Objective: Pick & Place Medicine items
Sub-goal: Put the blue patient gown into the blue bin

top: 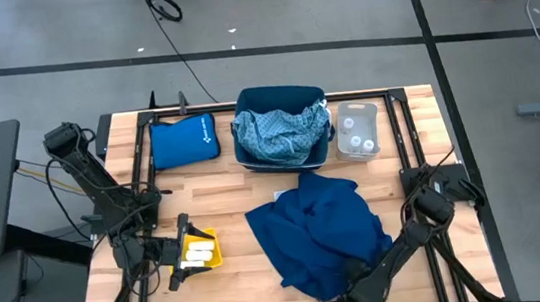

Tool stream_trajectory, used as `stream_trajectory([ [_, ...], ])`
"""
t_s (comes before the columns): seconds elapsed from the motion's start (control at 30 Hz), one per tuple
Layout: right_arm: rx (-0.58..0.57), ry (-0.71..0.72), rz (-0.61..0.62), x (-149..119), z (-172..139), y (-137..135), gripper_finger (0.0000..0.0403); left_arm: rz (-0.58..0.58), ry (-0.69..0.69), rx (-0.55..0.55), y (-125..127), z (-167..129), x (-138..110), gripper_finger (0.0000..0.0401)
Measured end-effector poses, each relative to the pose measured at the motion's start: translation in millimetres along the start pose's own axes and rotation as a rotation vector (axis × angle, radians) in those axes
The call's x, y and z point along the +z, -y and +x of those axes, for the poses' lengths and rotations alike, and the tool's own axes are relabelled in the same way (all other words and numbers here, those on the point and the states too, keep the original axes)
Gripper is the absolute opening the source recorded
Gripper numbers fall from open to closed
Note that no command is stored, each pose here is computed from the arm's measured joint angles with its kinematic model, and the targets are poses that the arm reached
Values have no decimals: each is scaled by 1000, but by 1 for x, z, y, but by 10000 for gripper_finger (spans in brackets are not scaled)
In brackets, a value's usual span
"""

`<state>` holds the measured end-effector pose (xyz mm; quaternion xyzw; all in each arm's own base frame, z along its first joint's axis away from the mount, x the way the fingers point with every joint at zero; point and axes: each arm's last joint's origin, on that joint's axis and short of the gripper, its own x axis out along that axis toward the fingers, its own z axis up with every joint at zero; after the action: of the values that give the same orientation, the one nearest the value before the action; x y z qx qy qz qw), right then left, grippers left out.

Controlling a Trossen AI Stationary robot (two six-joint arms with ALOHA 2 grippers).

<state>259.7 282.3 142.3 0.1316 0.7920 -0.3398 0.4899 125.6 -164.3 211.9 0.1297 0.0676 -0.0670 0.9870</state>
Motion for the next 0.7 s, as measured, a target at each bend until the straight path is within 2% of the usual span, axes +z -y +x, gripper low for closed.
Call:
stream_trajectory([
  [0.23, 126, 359, -113, -21, -44, -8, 386, 1, -2, 4, 0, 0, 0, 362],
  [0.33, 149, 465, -183, -28, -53, -10, 386, -2, -3, 16, -1, 0, 0, 362],
  [0.43, 172, 493, -297, -29, -44, -19, 386, -6, -3, 23, -1, 0, 0, 362],
  [0.5, 213, 459, -351, -25, -30, -28, 386, -9, -3, 24, -1, 0, 0, 362],
  [0.63, 321, 359, -309, -15, -12, -38, 382, -11, -4, 31, -1, 0, 0, 362],
  [0.7, 352, 283, -235, -10, -10, -38, 373, -11, -4, 32, -1, 0, 0, 362],
])
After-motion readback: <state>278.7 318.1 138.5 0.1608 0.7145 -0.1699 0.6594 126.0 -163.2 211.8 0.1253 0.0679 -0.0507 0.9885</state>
